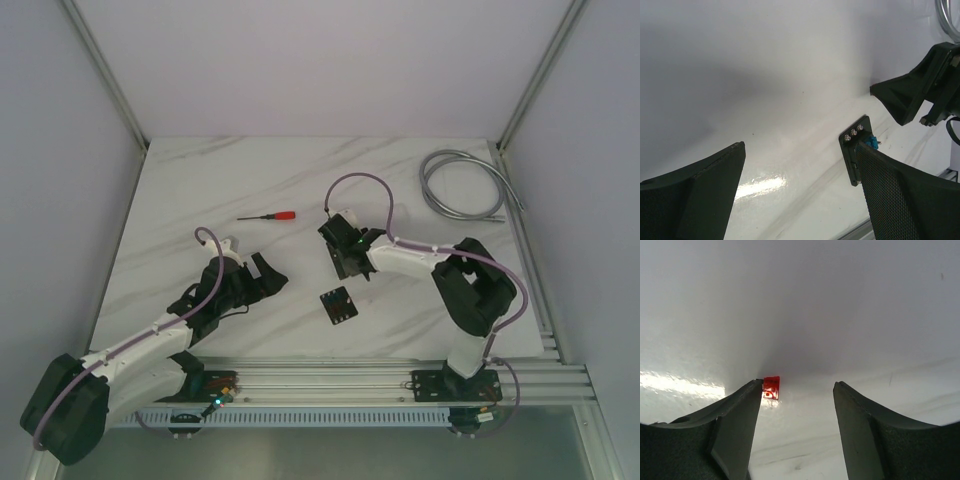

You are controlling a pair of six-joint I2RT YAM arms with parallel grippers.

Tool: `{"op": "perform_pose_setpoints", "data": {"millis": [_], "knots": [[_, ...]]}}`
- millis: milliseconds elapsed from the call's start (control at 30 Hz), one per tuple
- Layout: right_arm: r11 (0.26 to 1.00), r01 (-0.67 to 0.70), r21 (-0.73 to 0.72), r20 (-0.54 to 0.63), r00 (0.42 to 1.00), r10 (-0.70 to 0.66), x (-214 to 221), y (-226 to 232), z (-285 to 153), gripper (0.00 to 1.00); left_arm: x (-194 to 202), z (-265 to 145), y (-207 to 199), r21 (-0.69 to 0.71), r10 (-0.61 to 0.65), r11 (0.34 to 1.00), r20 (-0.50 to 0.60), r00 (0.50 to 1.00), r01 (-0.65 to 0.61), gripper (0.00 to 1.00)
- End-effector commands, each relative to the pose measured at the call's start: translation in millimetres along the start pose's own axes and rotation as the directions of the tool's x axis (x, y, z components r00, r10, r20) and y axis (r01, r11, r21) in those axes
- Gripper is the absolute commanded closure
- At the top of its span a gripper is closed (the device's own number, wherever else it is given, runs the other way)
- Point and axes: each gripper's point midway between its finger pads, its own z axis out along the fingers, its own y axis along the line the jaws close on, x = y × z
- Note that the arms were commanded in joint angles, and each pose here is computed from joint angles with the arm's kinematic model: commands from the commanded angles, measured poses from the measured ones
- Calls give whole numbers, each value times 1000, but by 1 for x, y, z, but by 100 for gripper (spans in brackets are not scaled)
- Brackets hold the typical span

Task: Snap on the fuse box
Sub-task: Pick up the fuse from the center of the board.

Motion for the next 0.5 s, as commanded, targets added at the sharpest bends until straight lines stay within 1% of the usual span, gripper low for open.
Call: {"op": "perform_pose_setpoints", "data": {"millis": [0, 200, 233, 267, 400, 467], "knots": [[998, 15, 55, -53, 999, -12, 24, -21, -5, 34, 0, -1, 0, 4, -2, 1000, -6, 1000, 2, 0], [995, -10, 94, -59, 998, 16, 34, -39, -13, 34, 0, -1, -1, 4, -3, 1000, -6, 1000, 3, 0], [995, -15, 102, -62, 998, 21, 35, -42, -13, 30, 0, -1, -1, 6, -3, 1000, -6, 1000, 3, 0], [994, -18, 112, -68, 997, 25, 38, -46, -14, 28, 0, -1, -1, 5, -3, 1000, -7, 1000, 4, 0], [987, -54, 149, -69, 995, 64, 43, -56, -19, 27, 1, -1, -1, 4, -4, 1000, -10, 1000, 4, 0], [988, -88, 129, -51, 994, 95, 39, -53, -23, 27, 0, -1, -1, 4, -4, 1000, -8, 1000, 4, 0]]}}
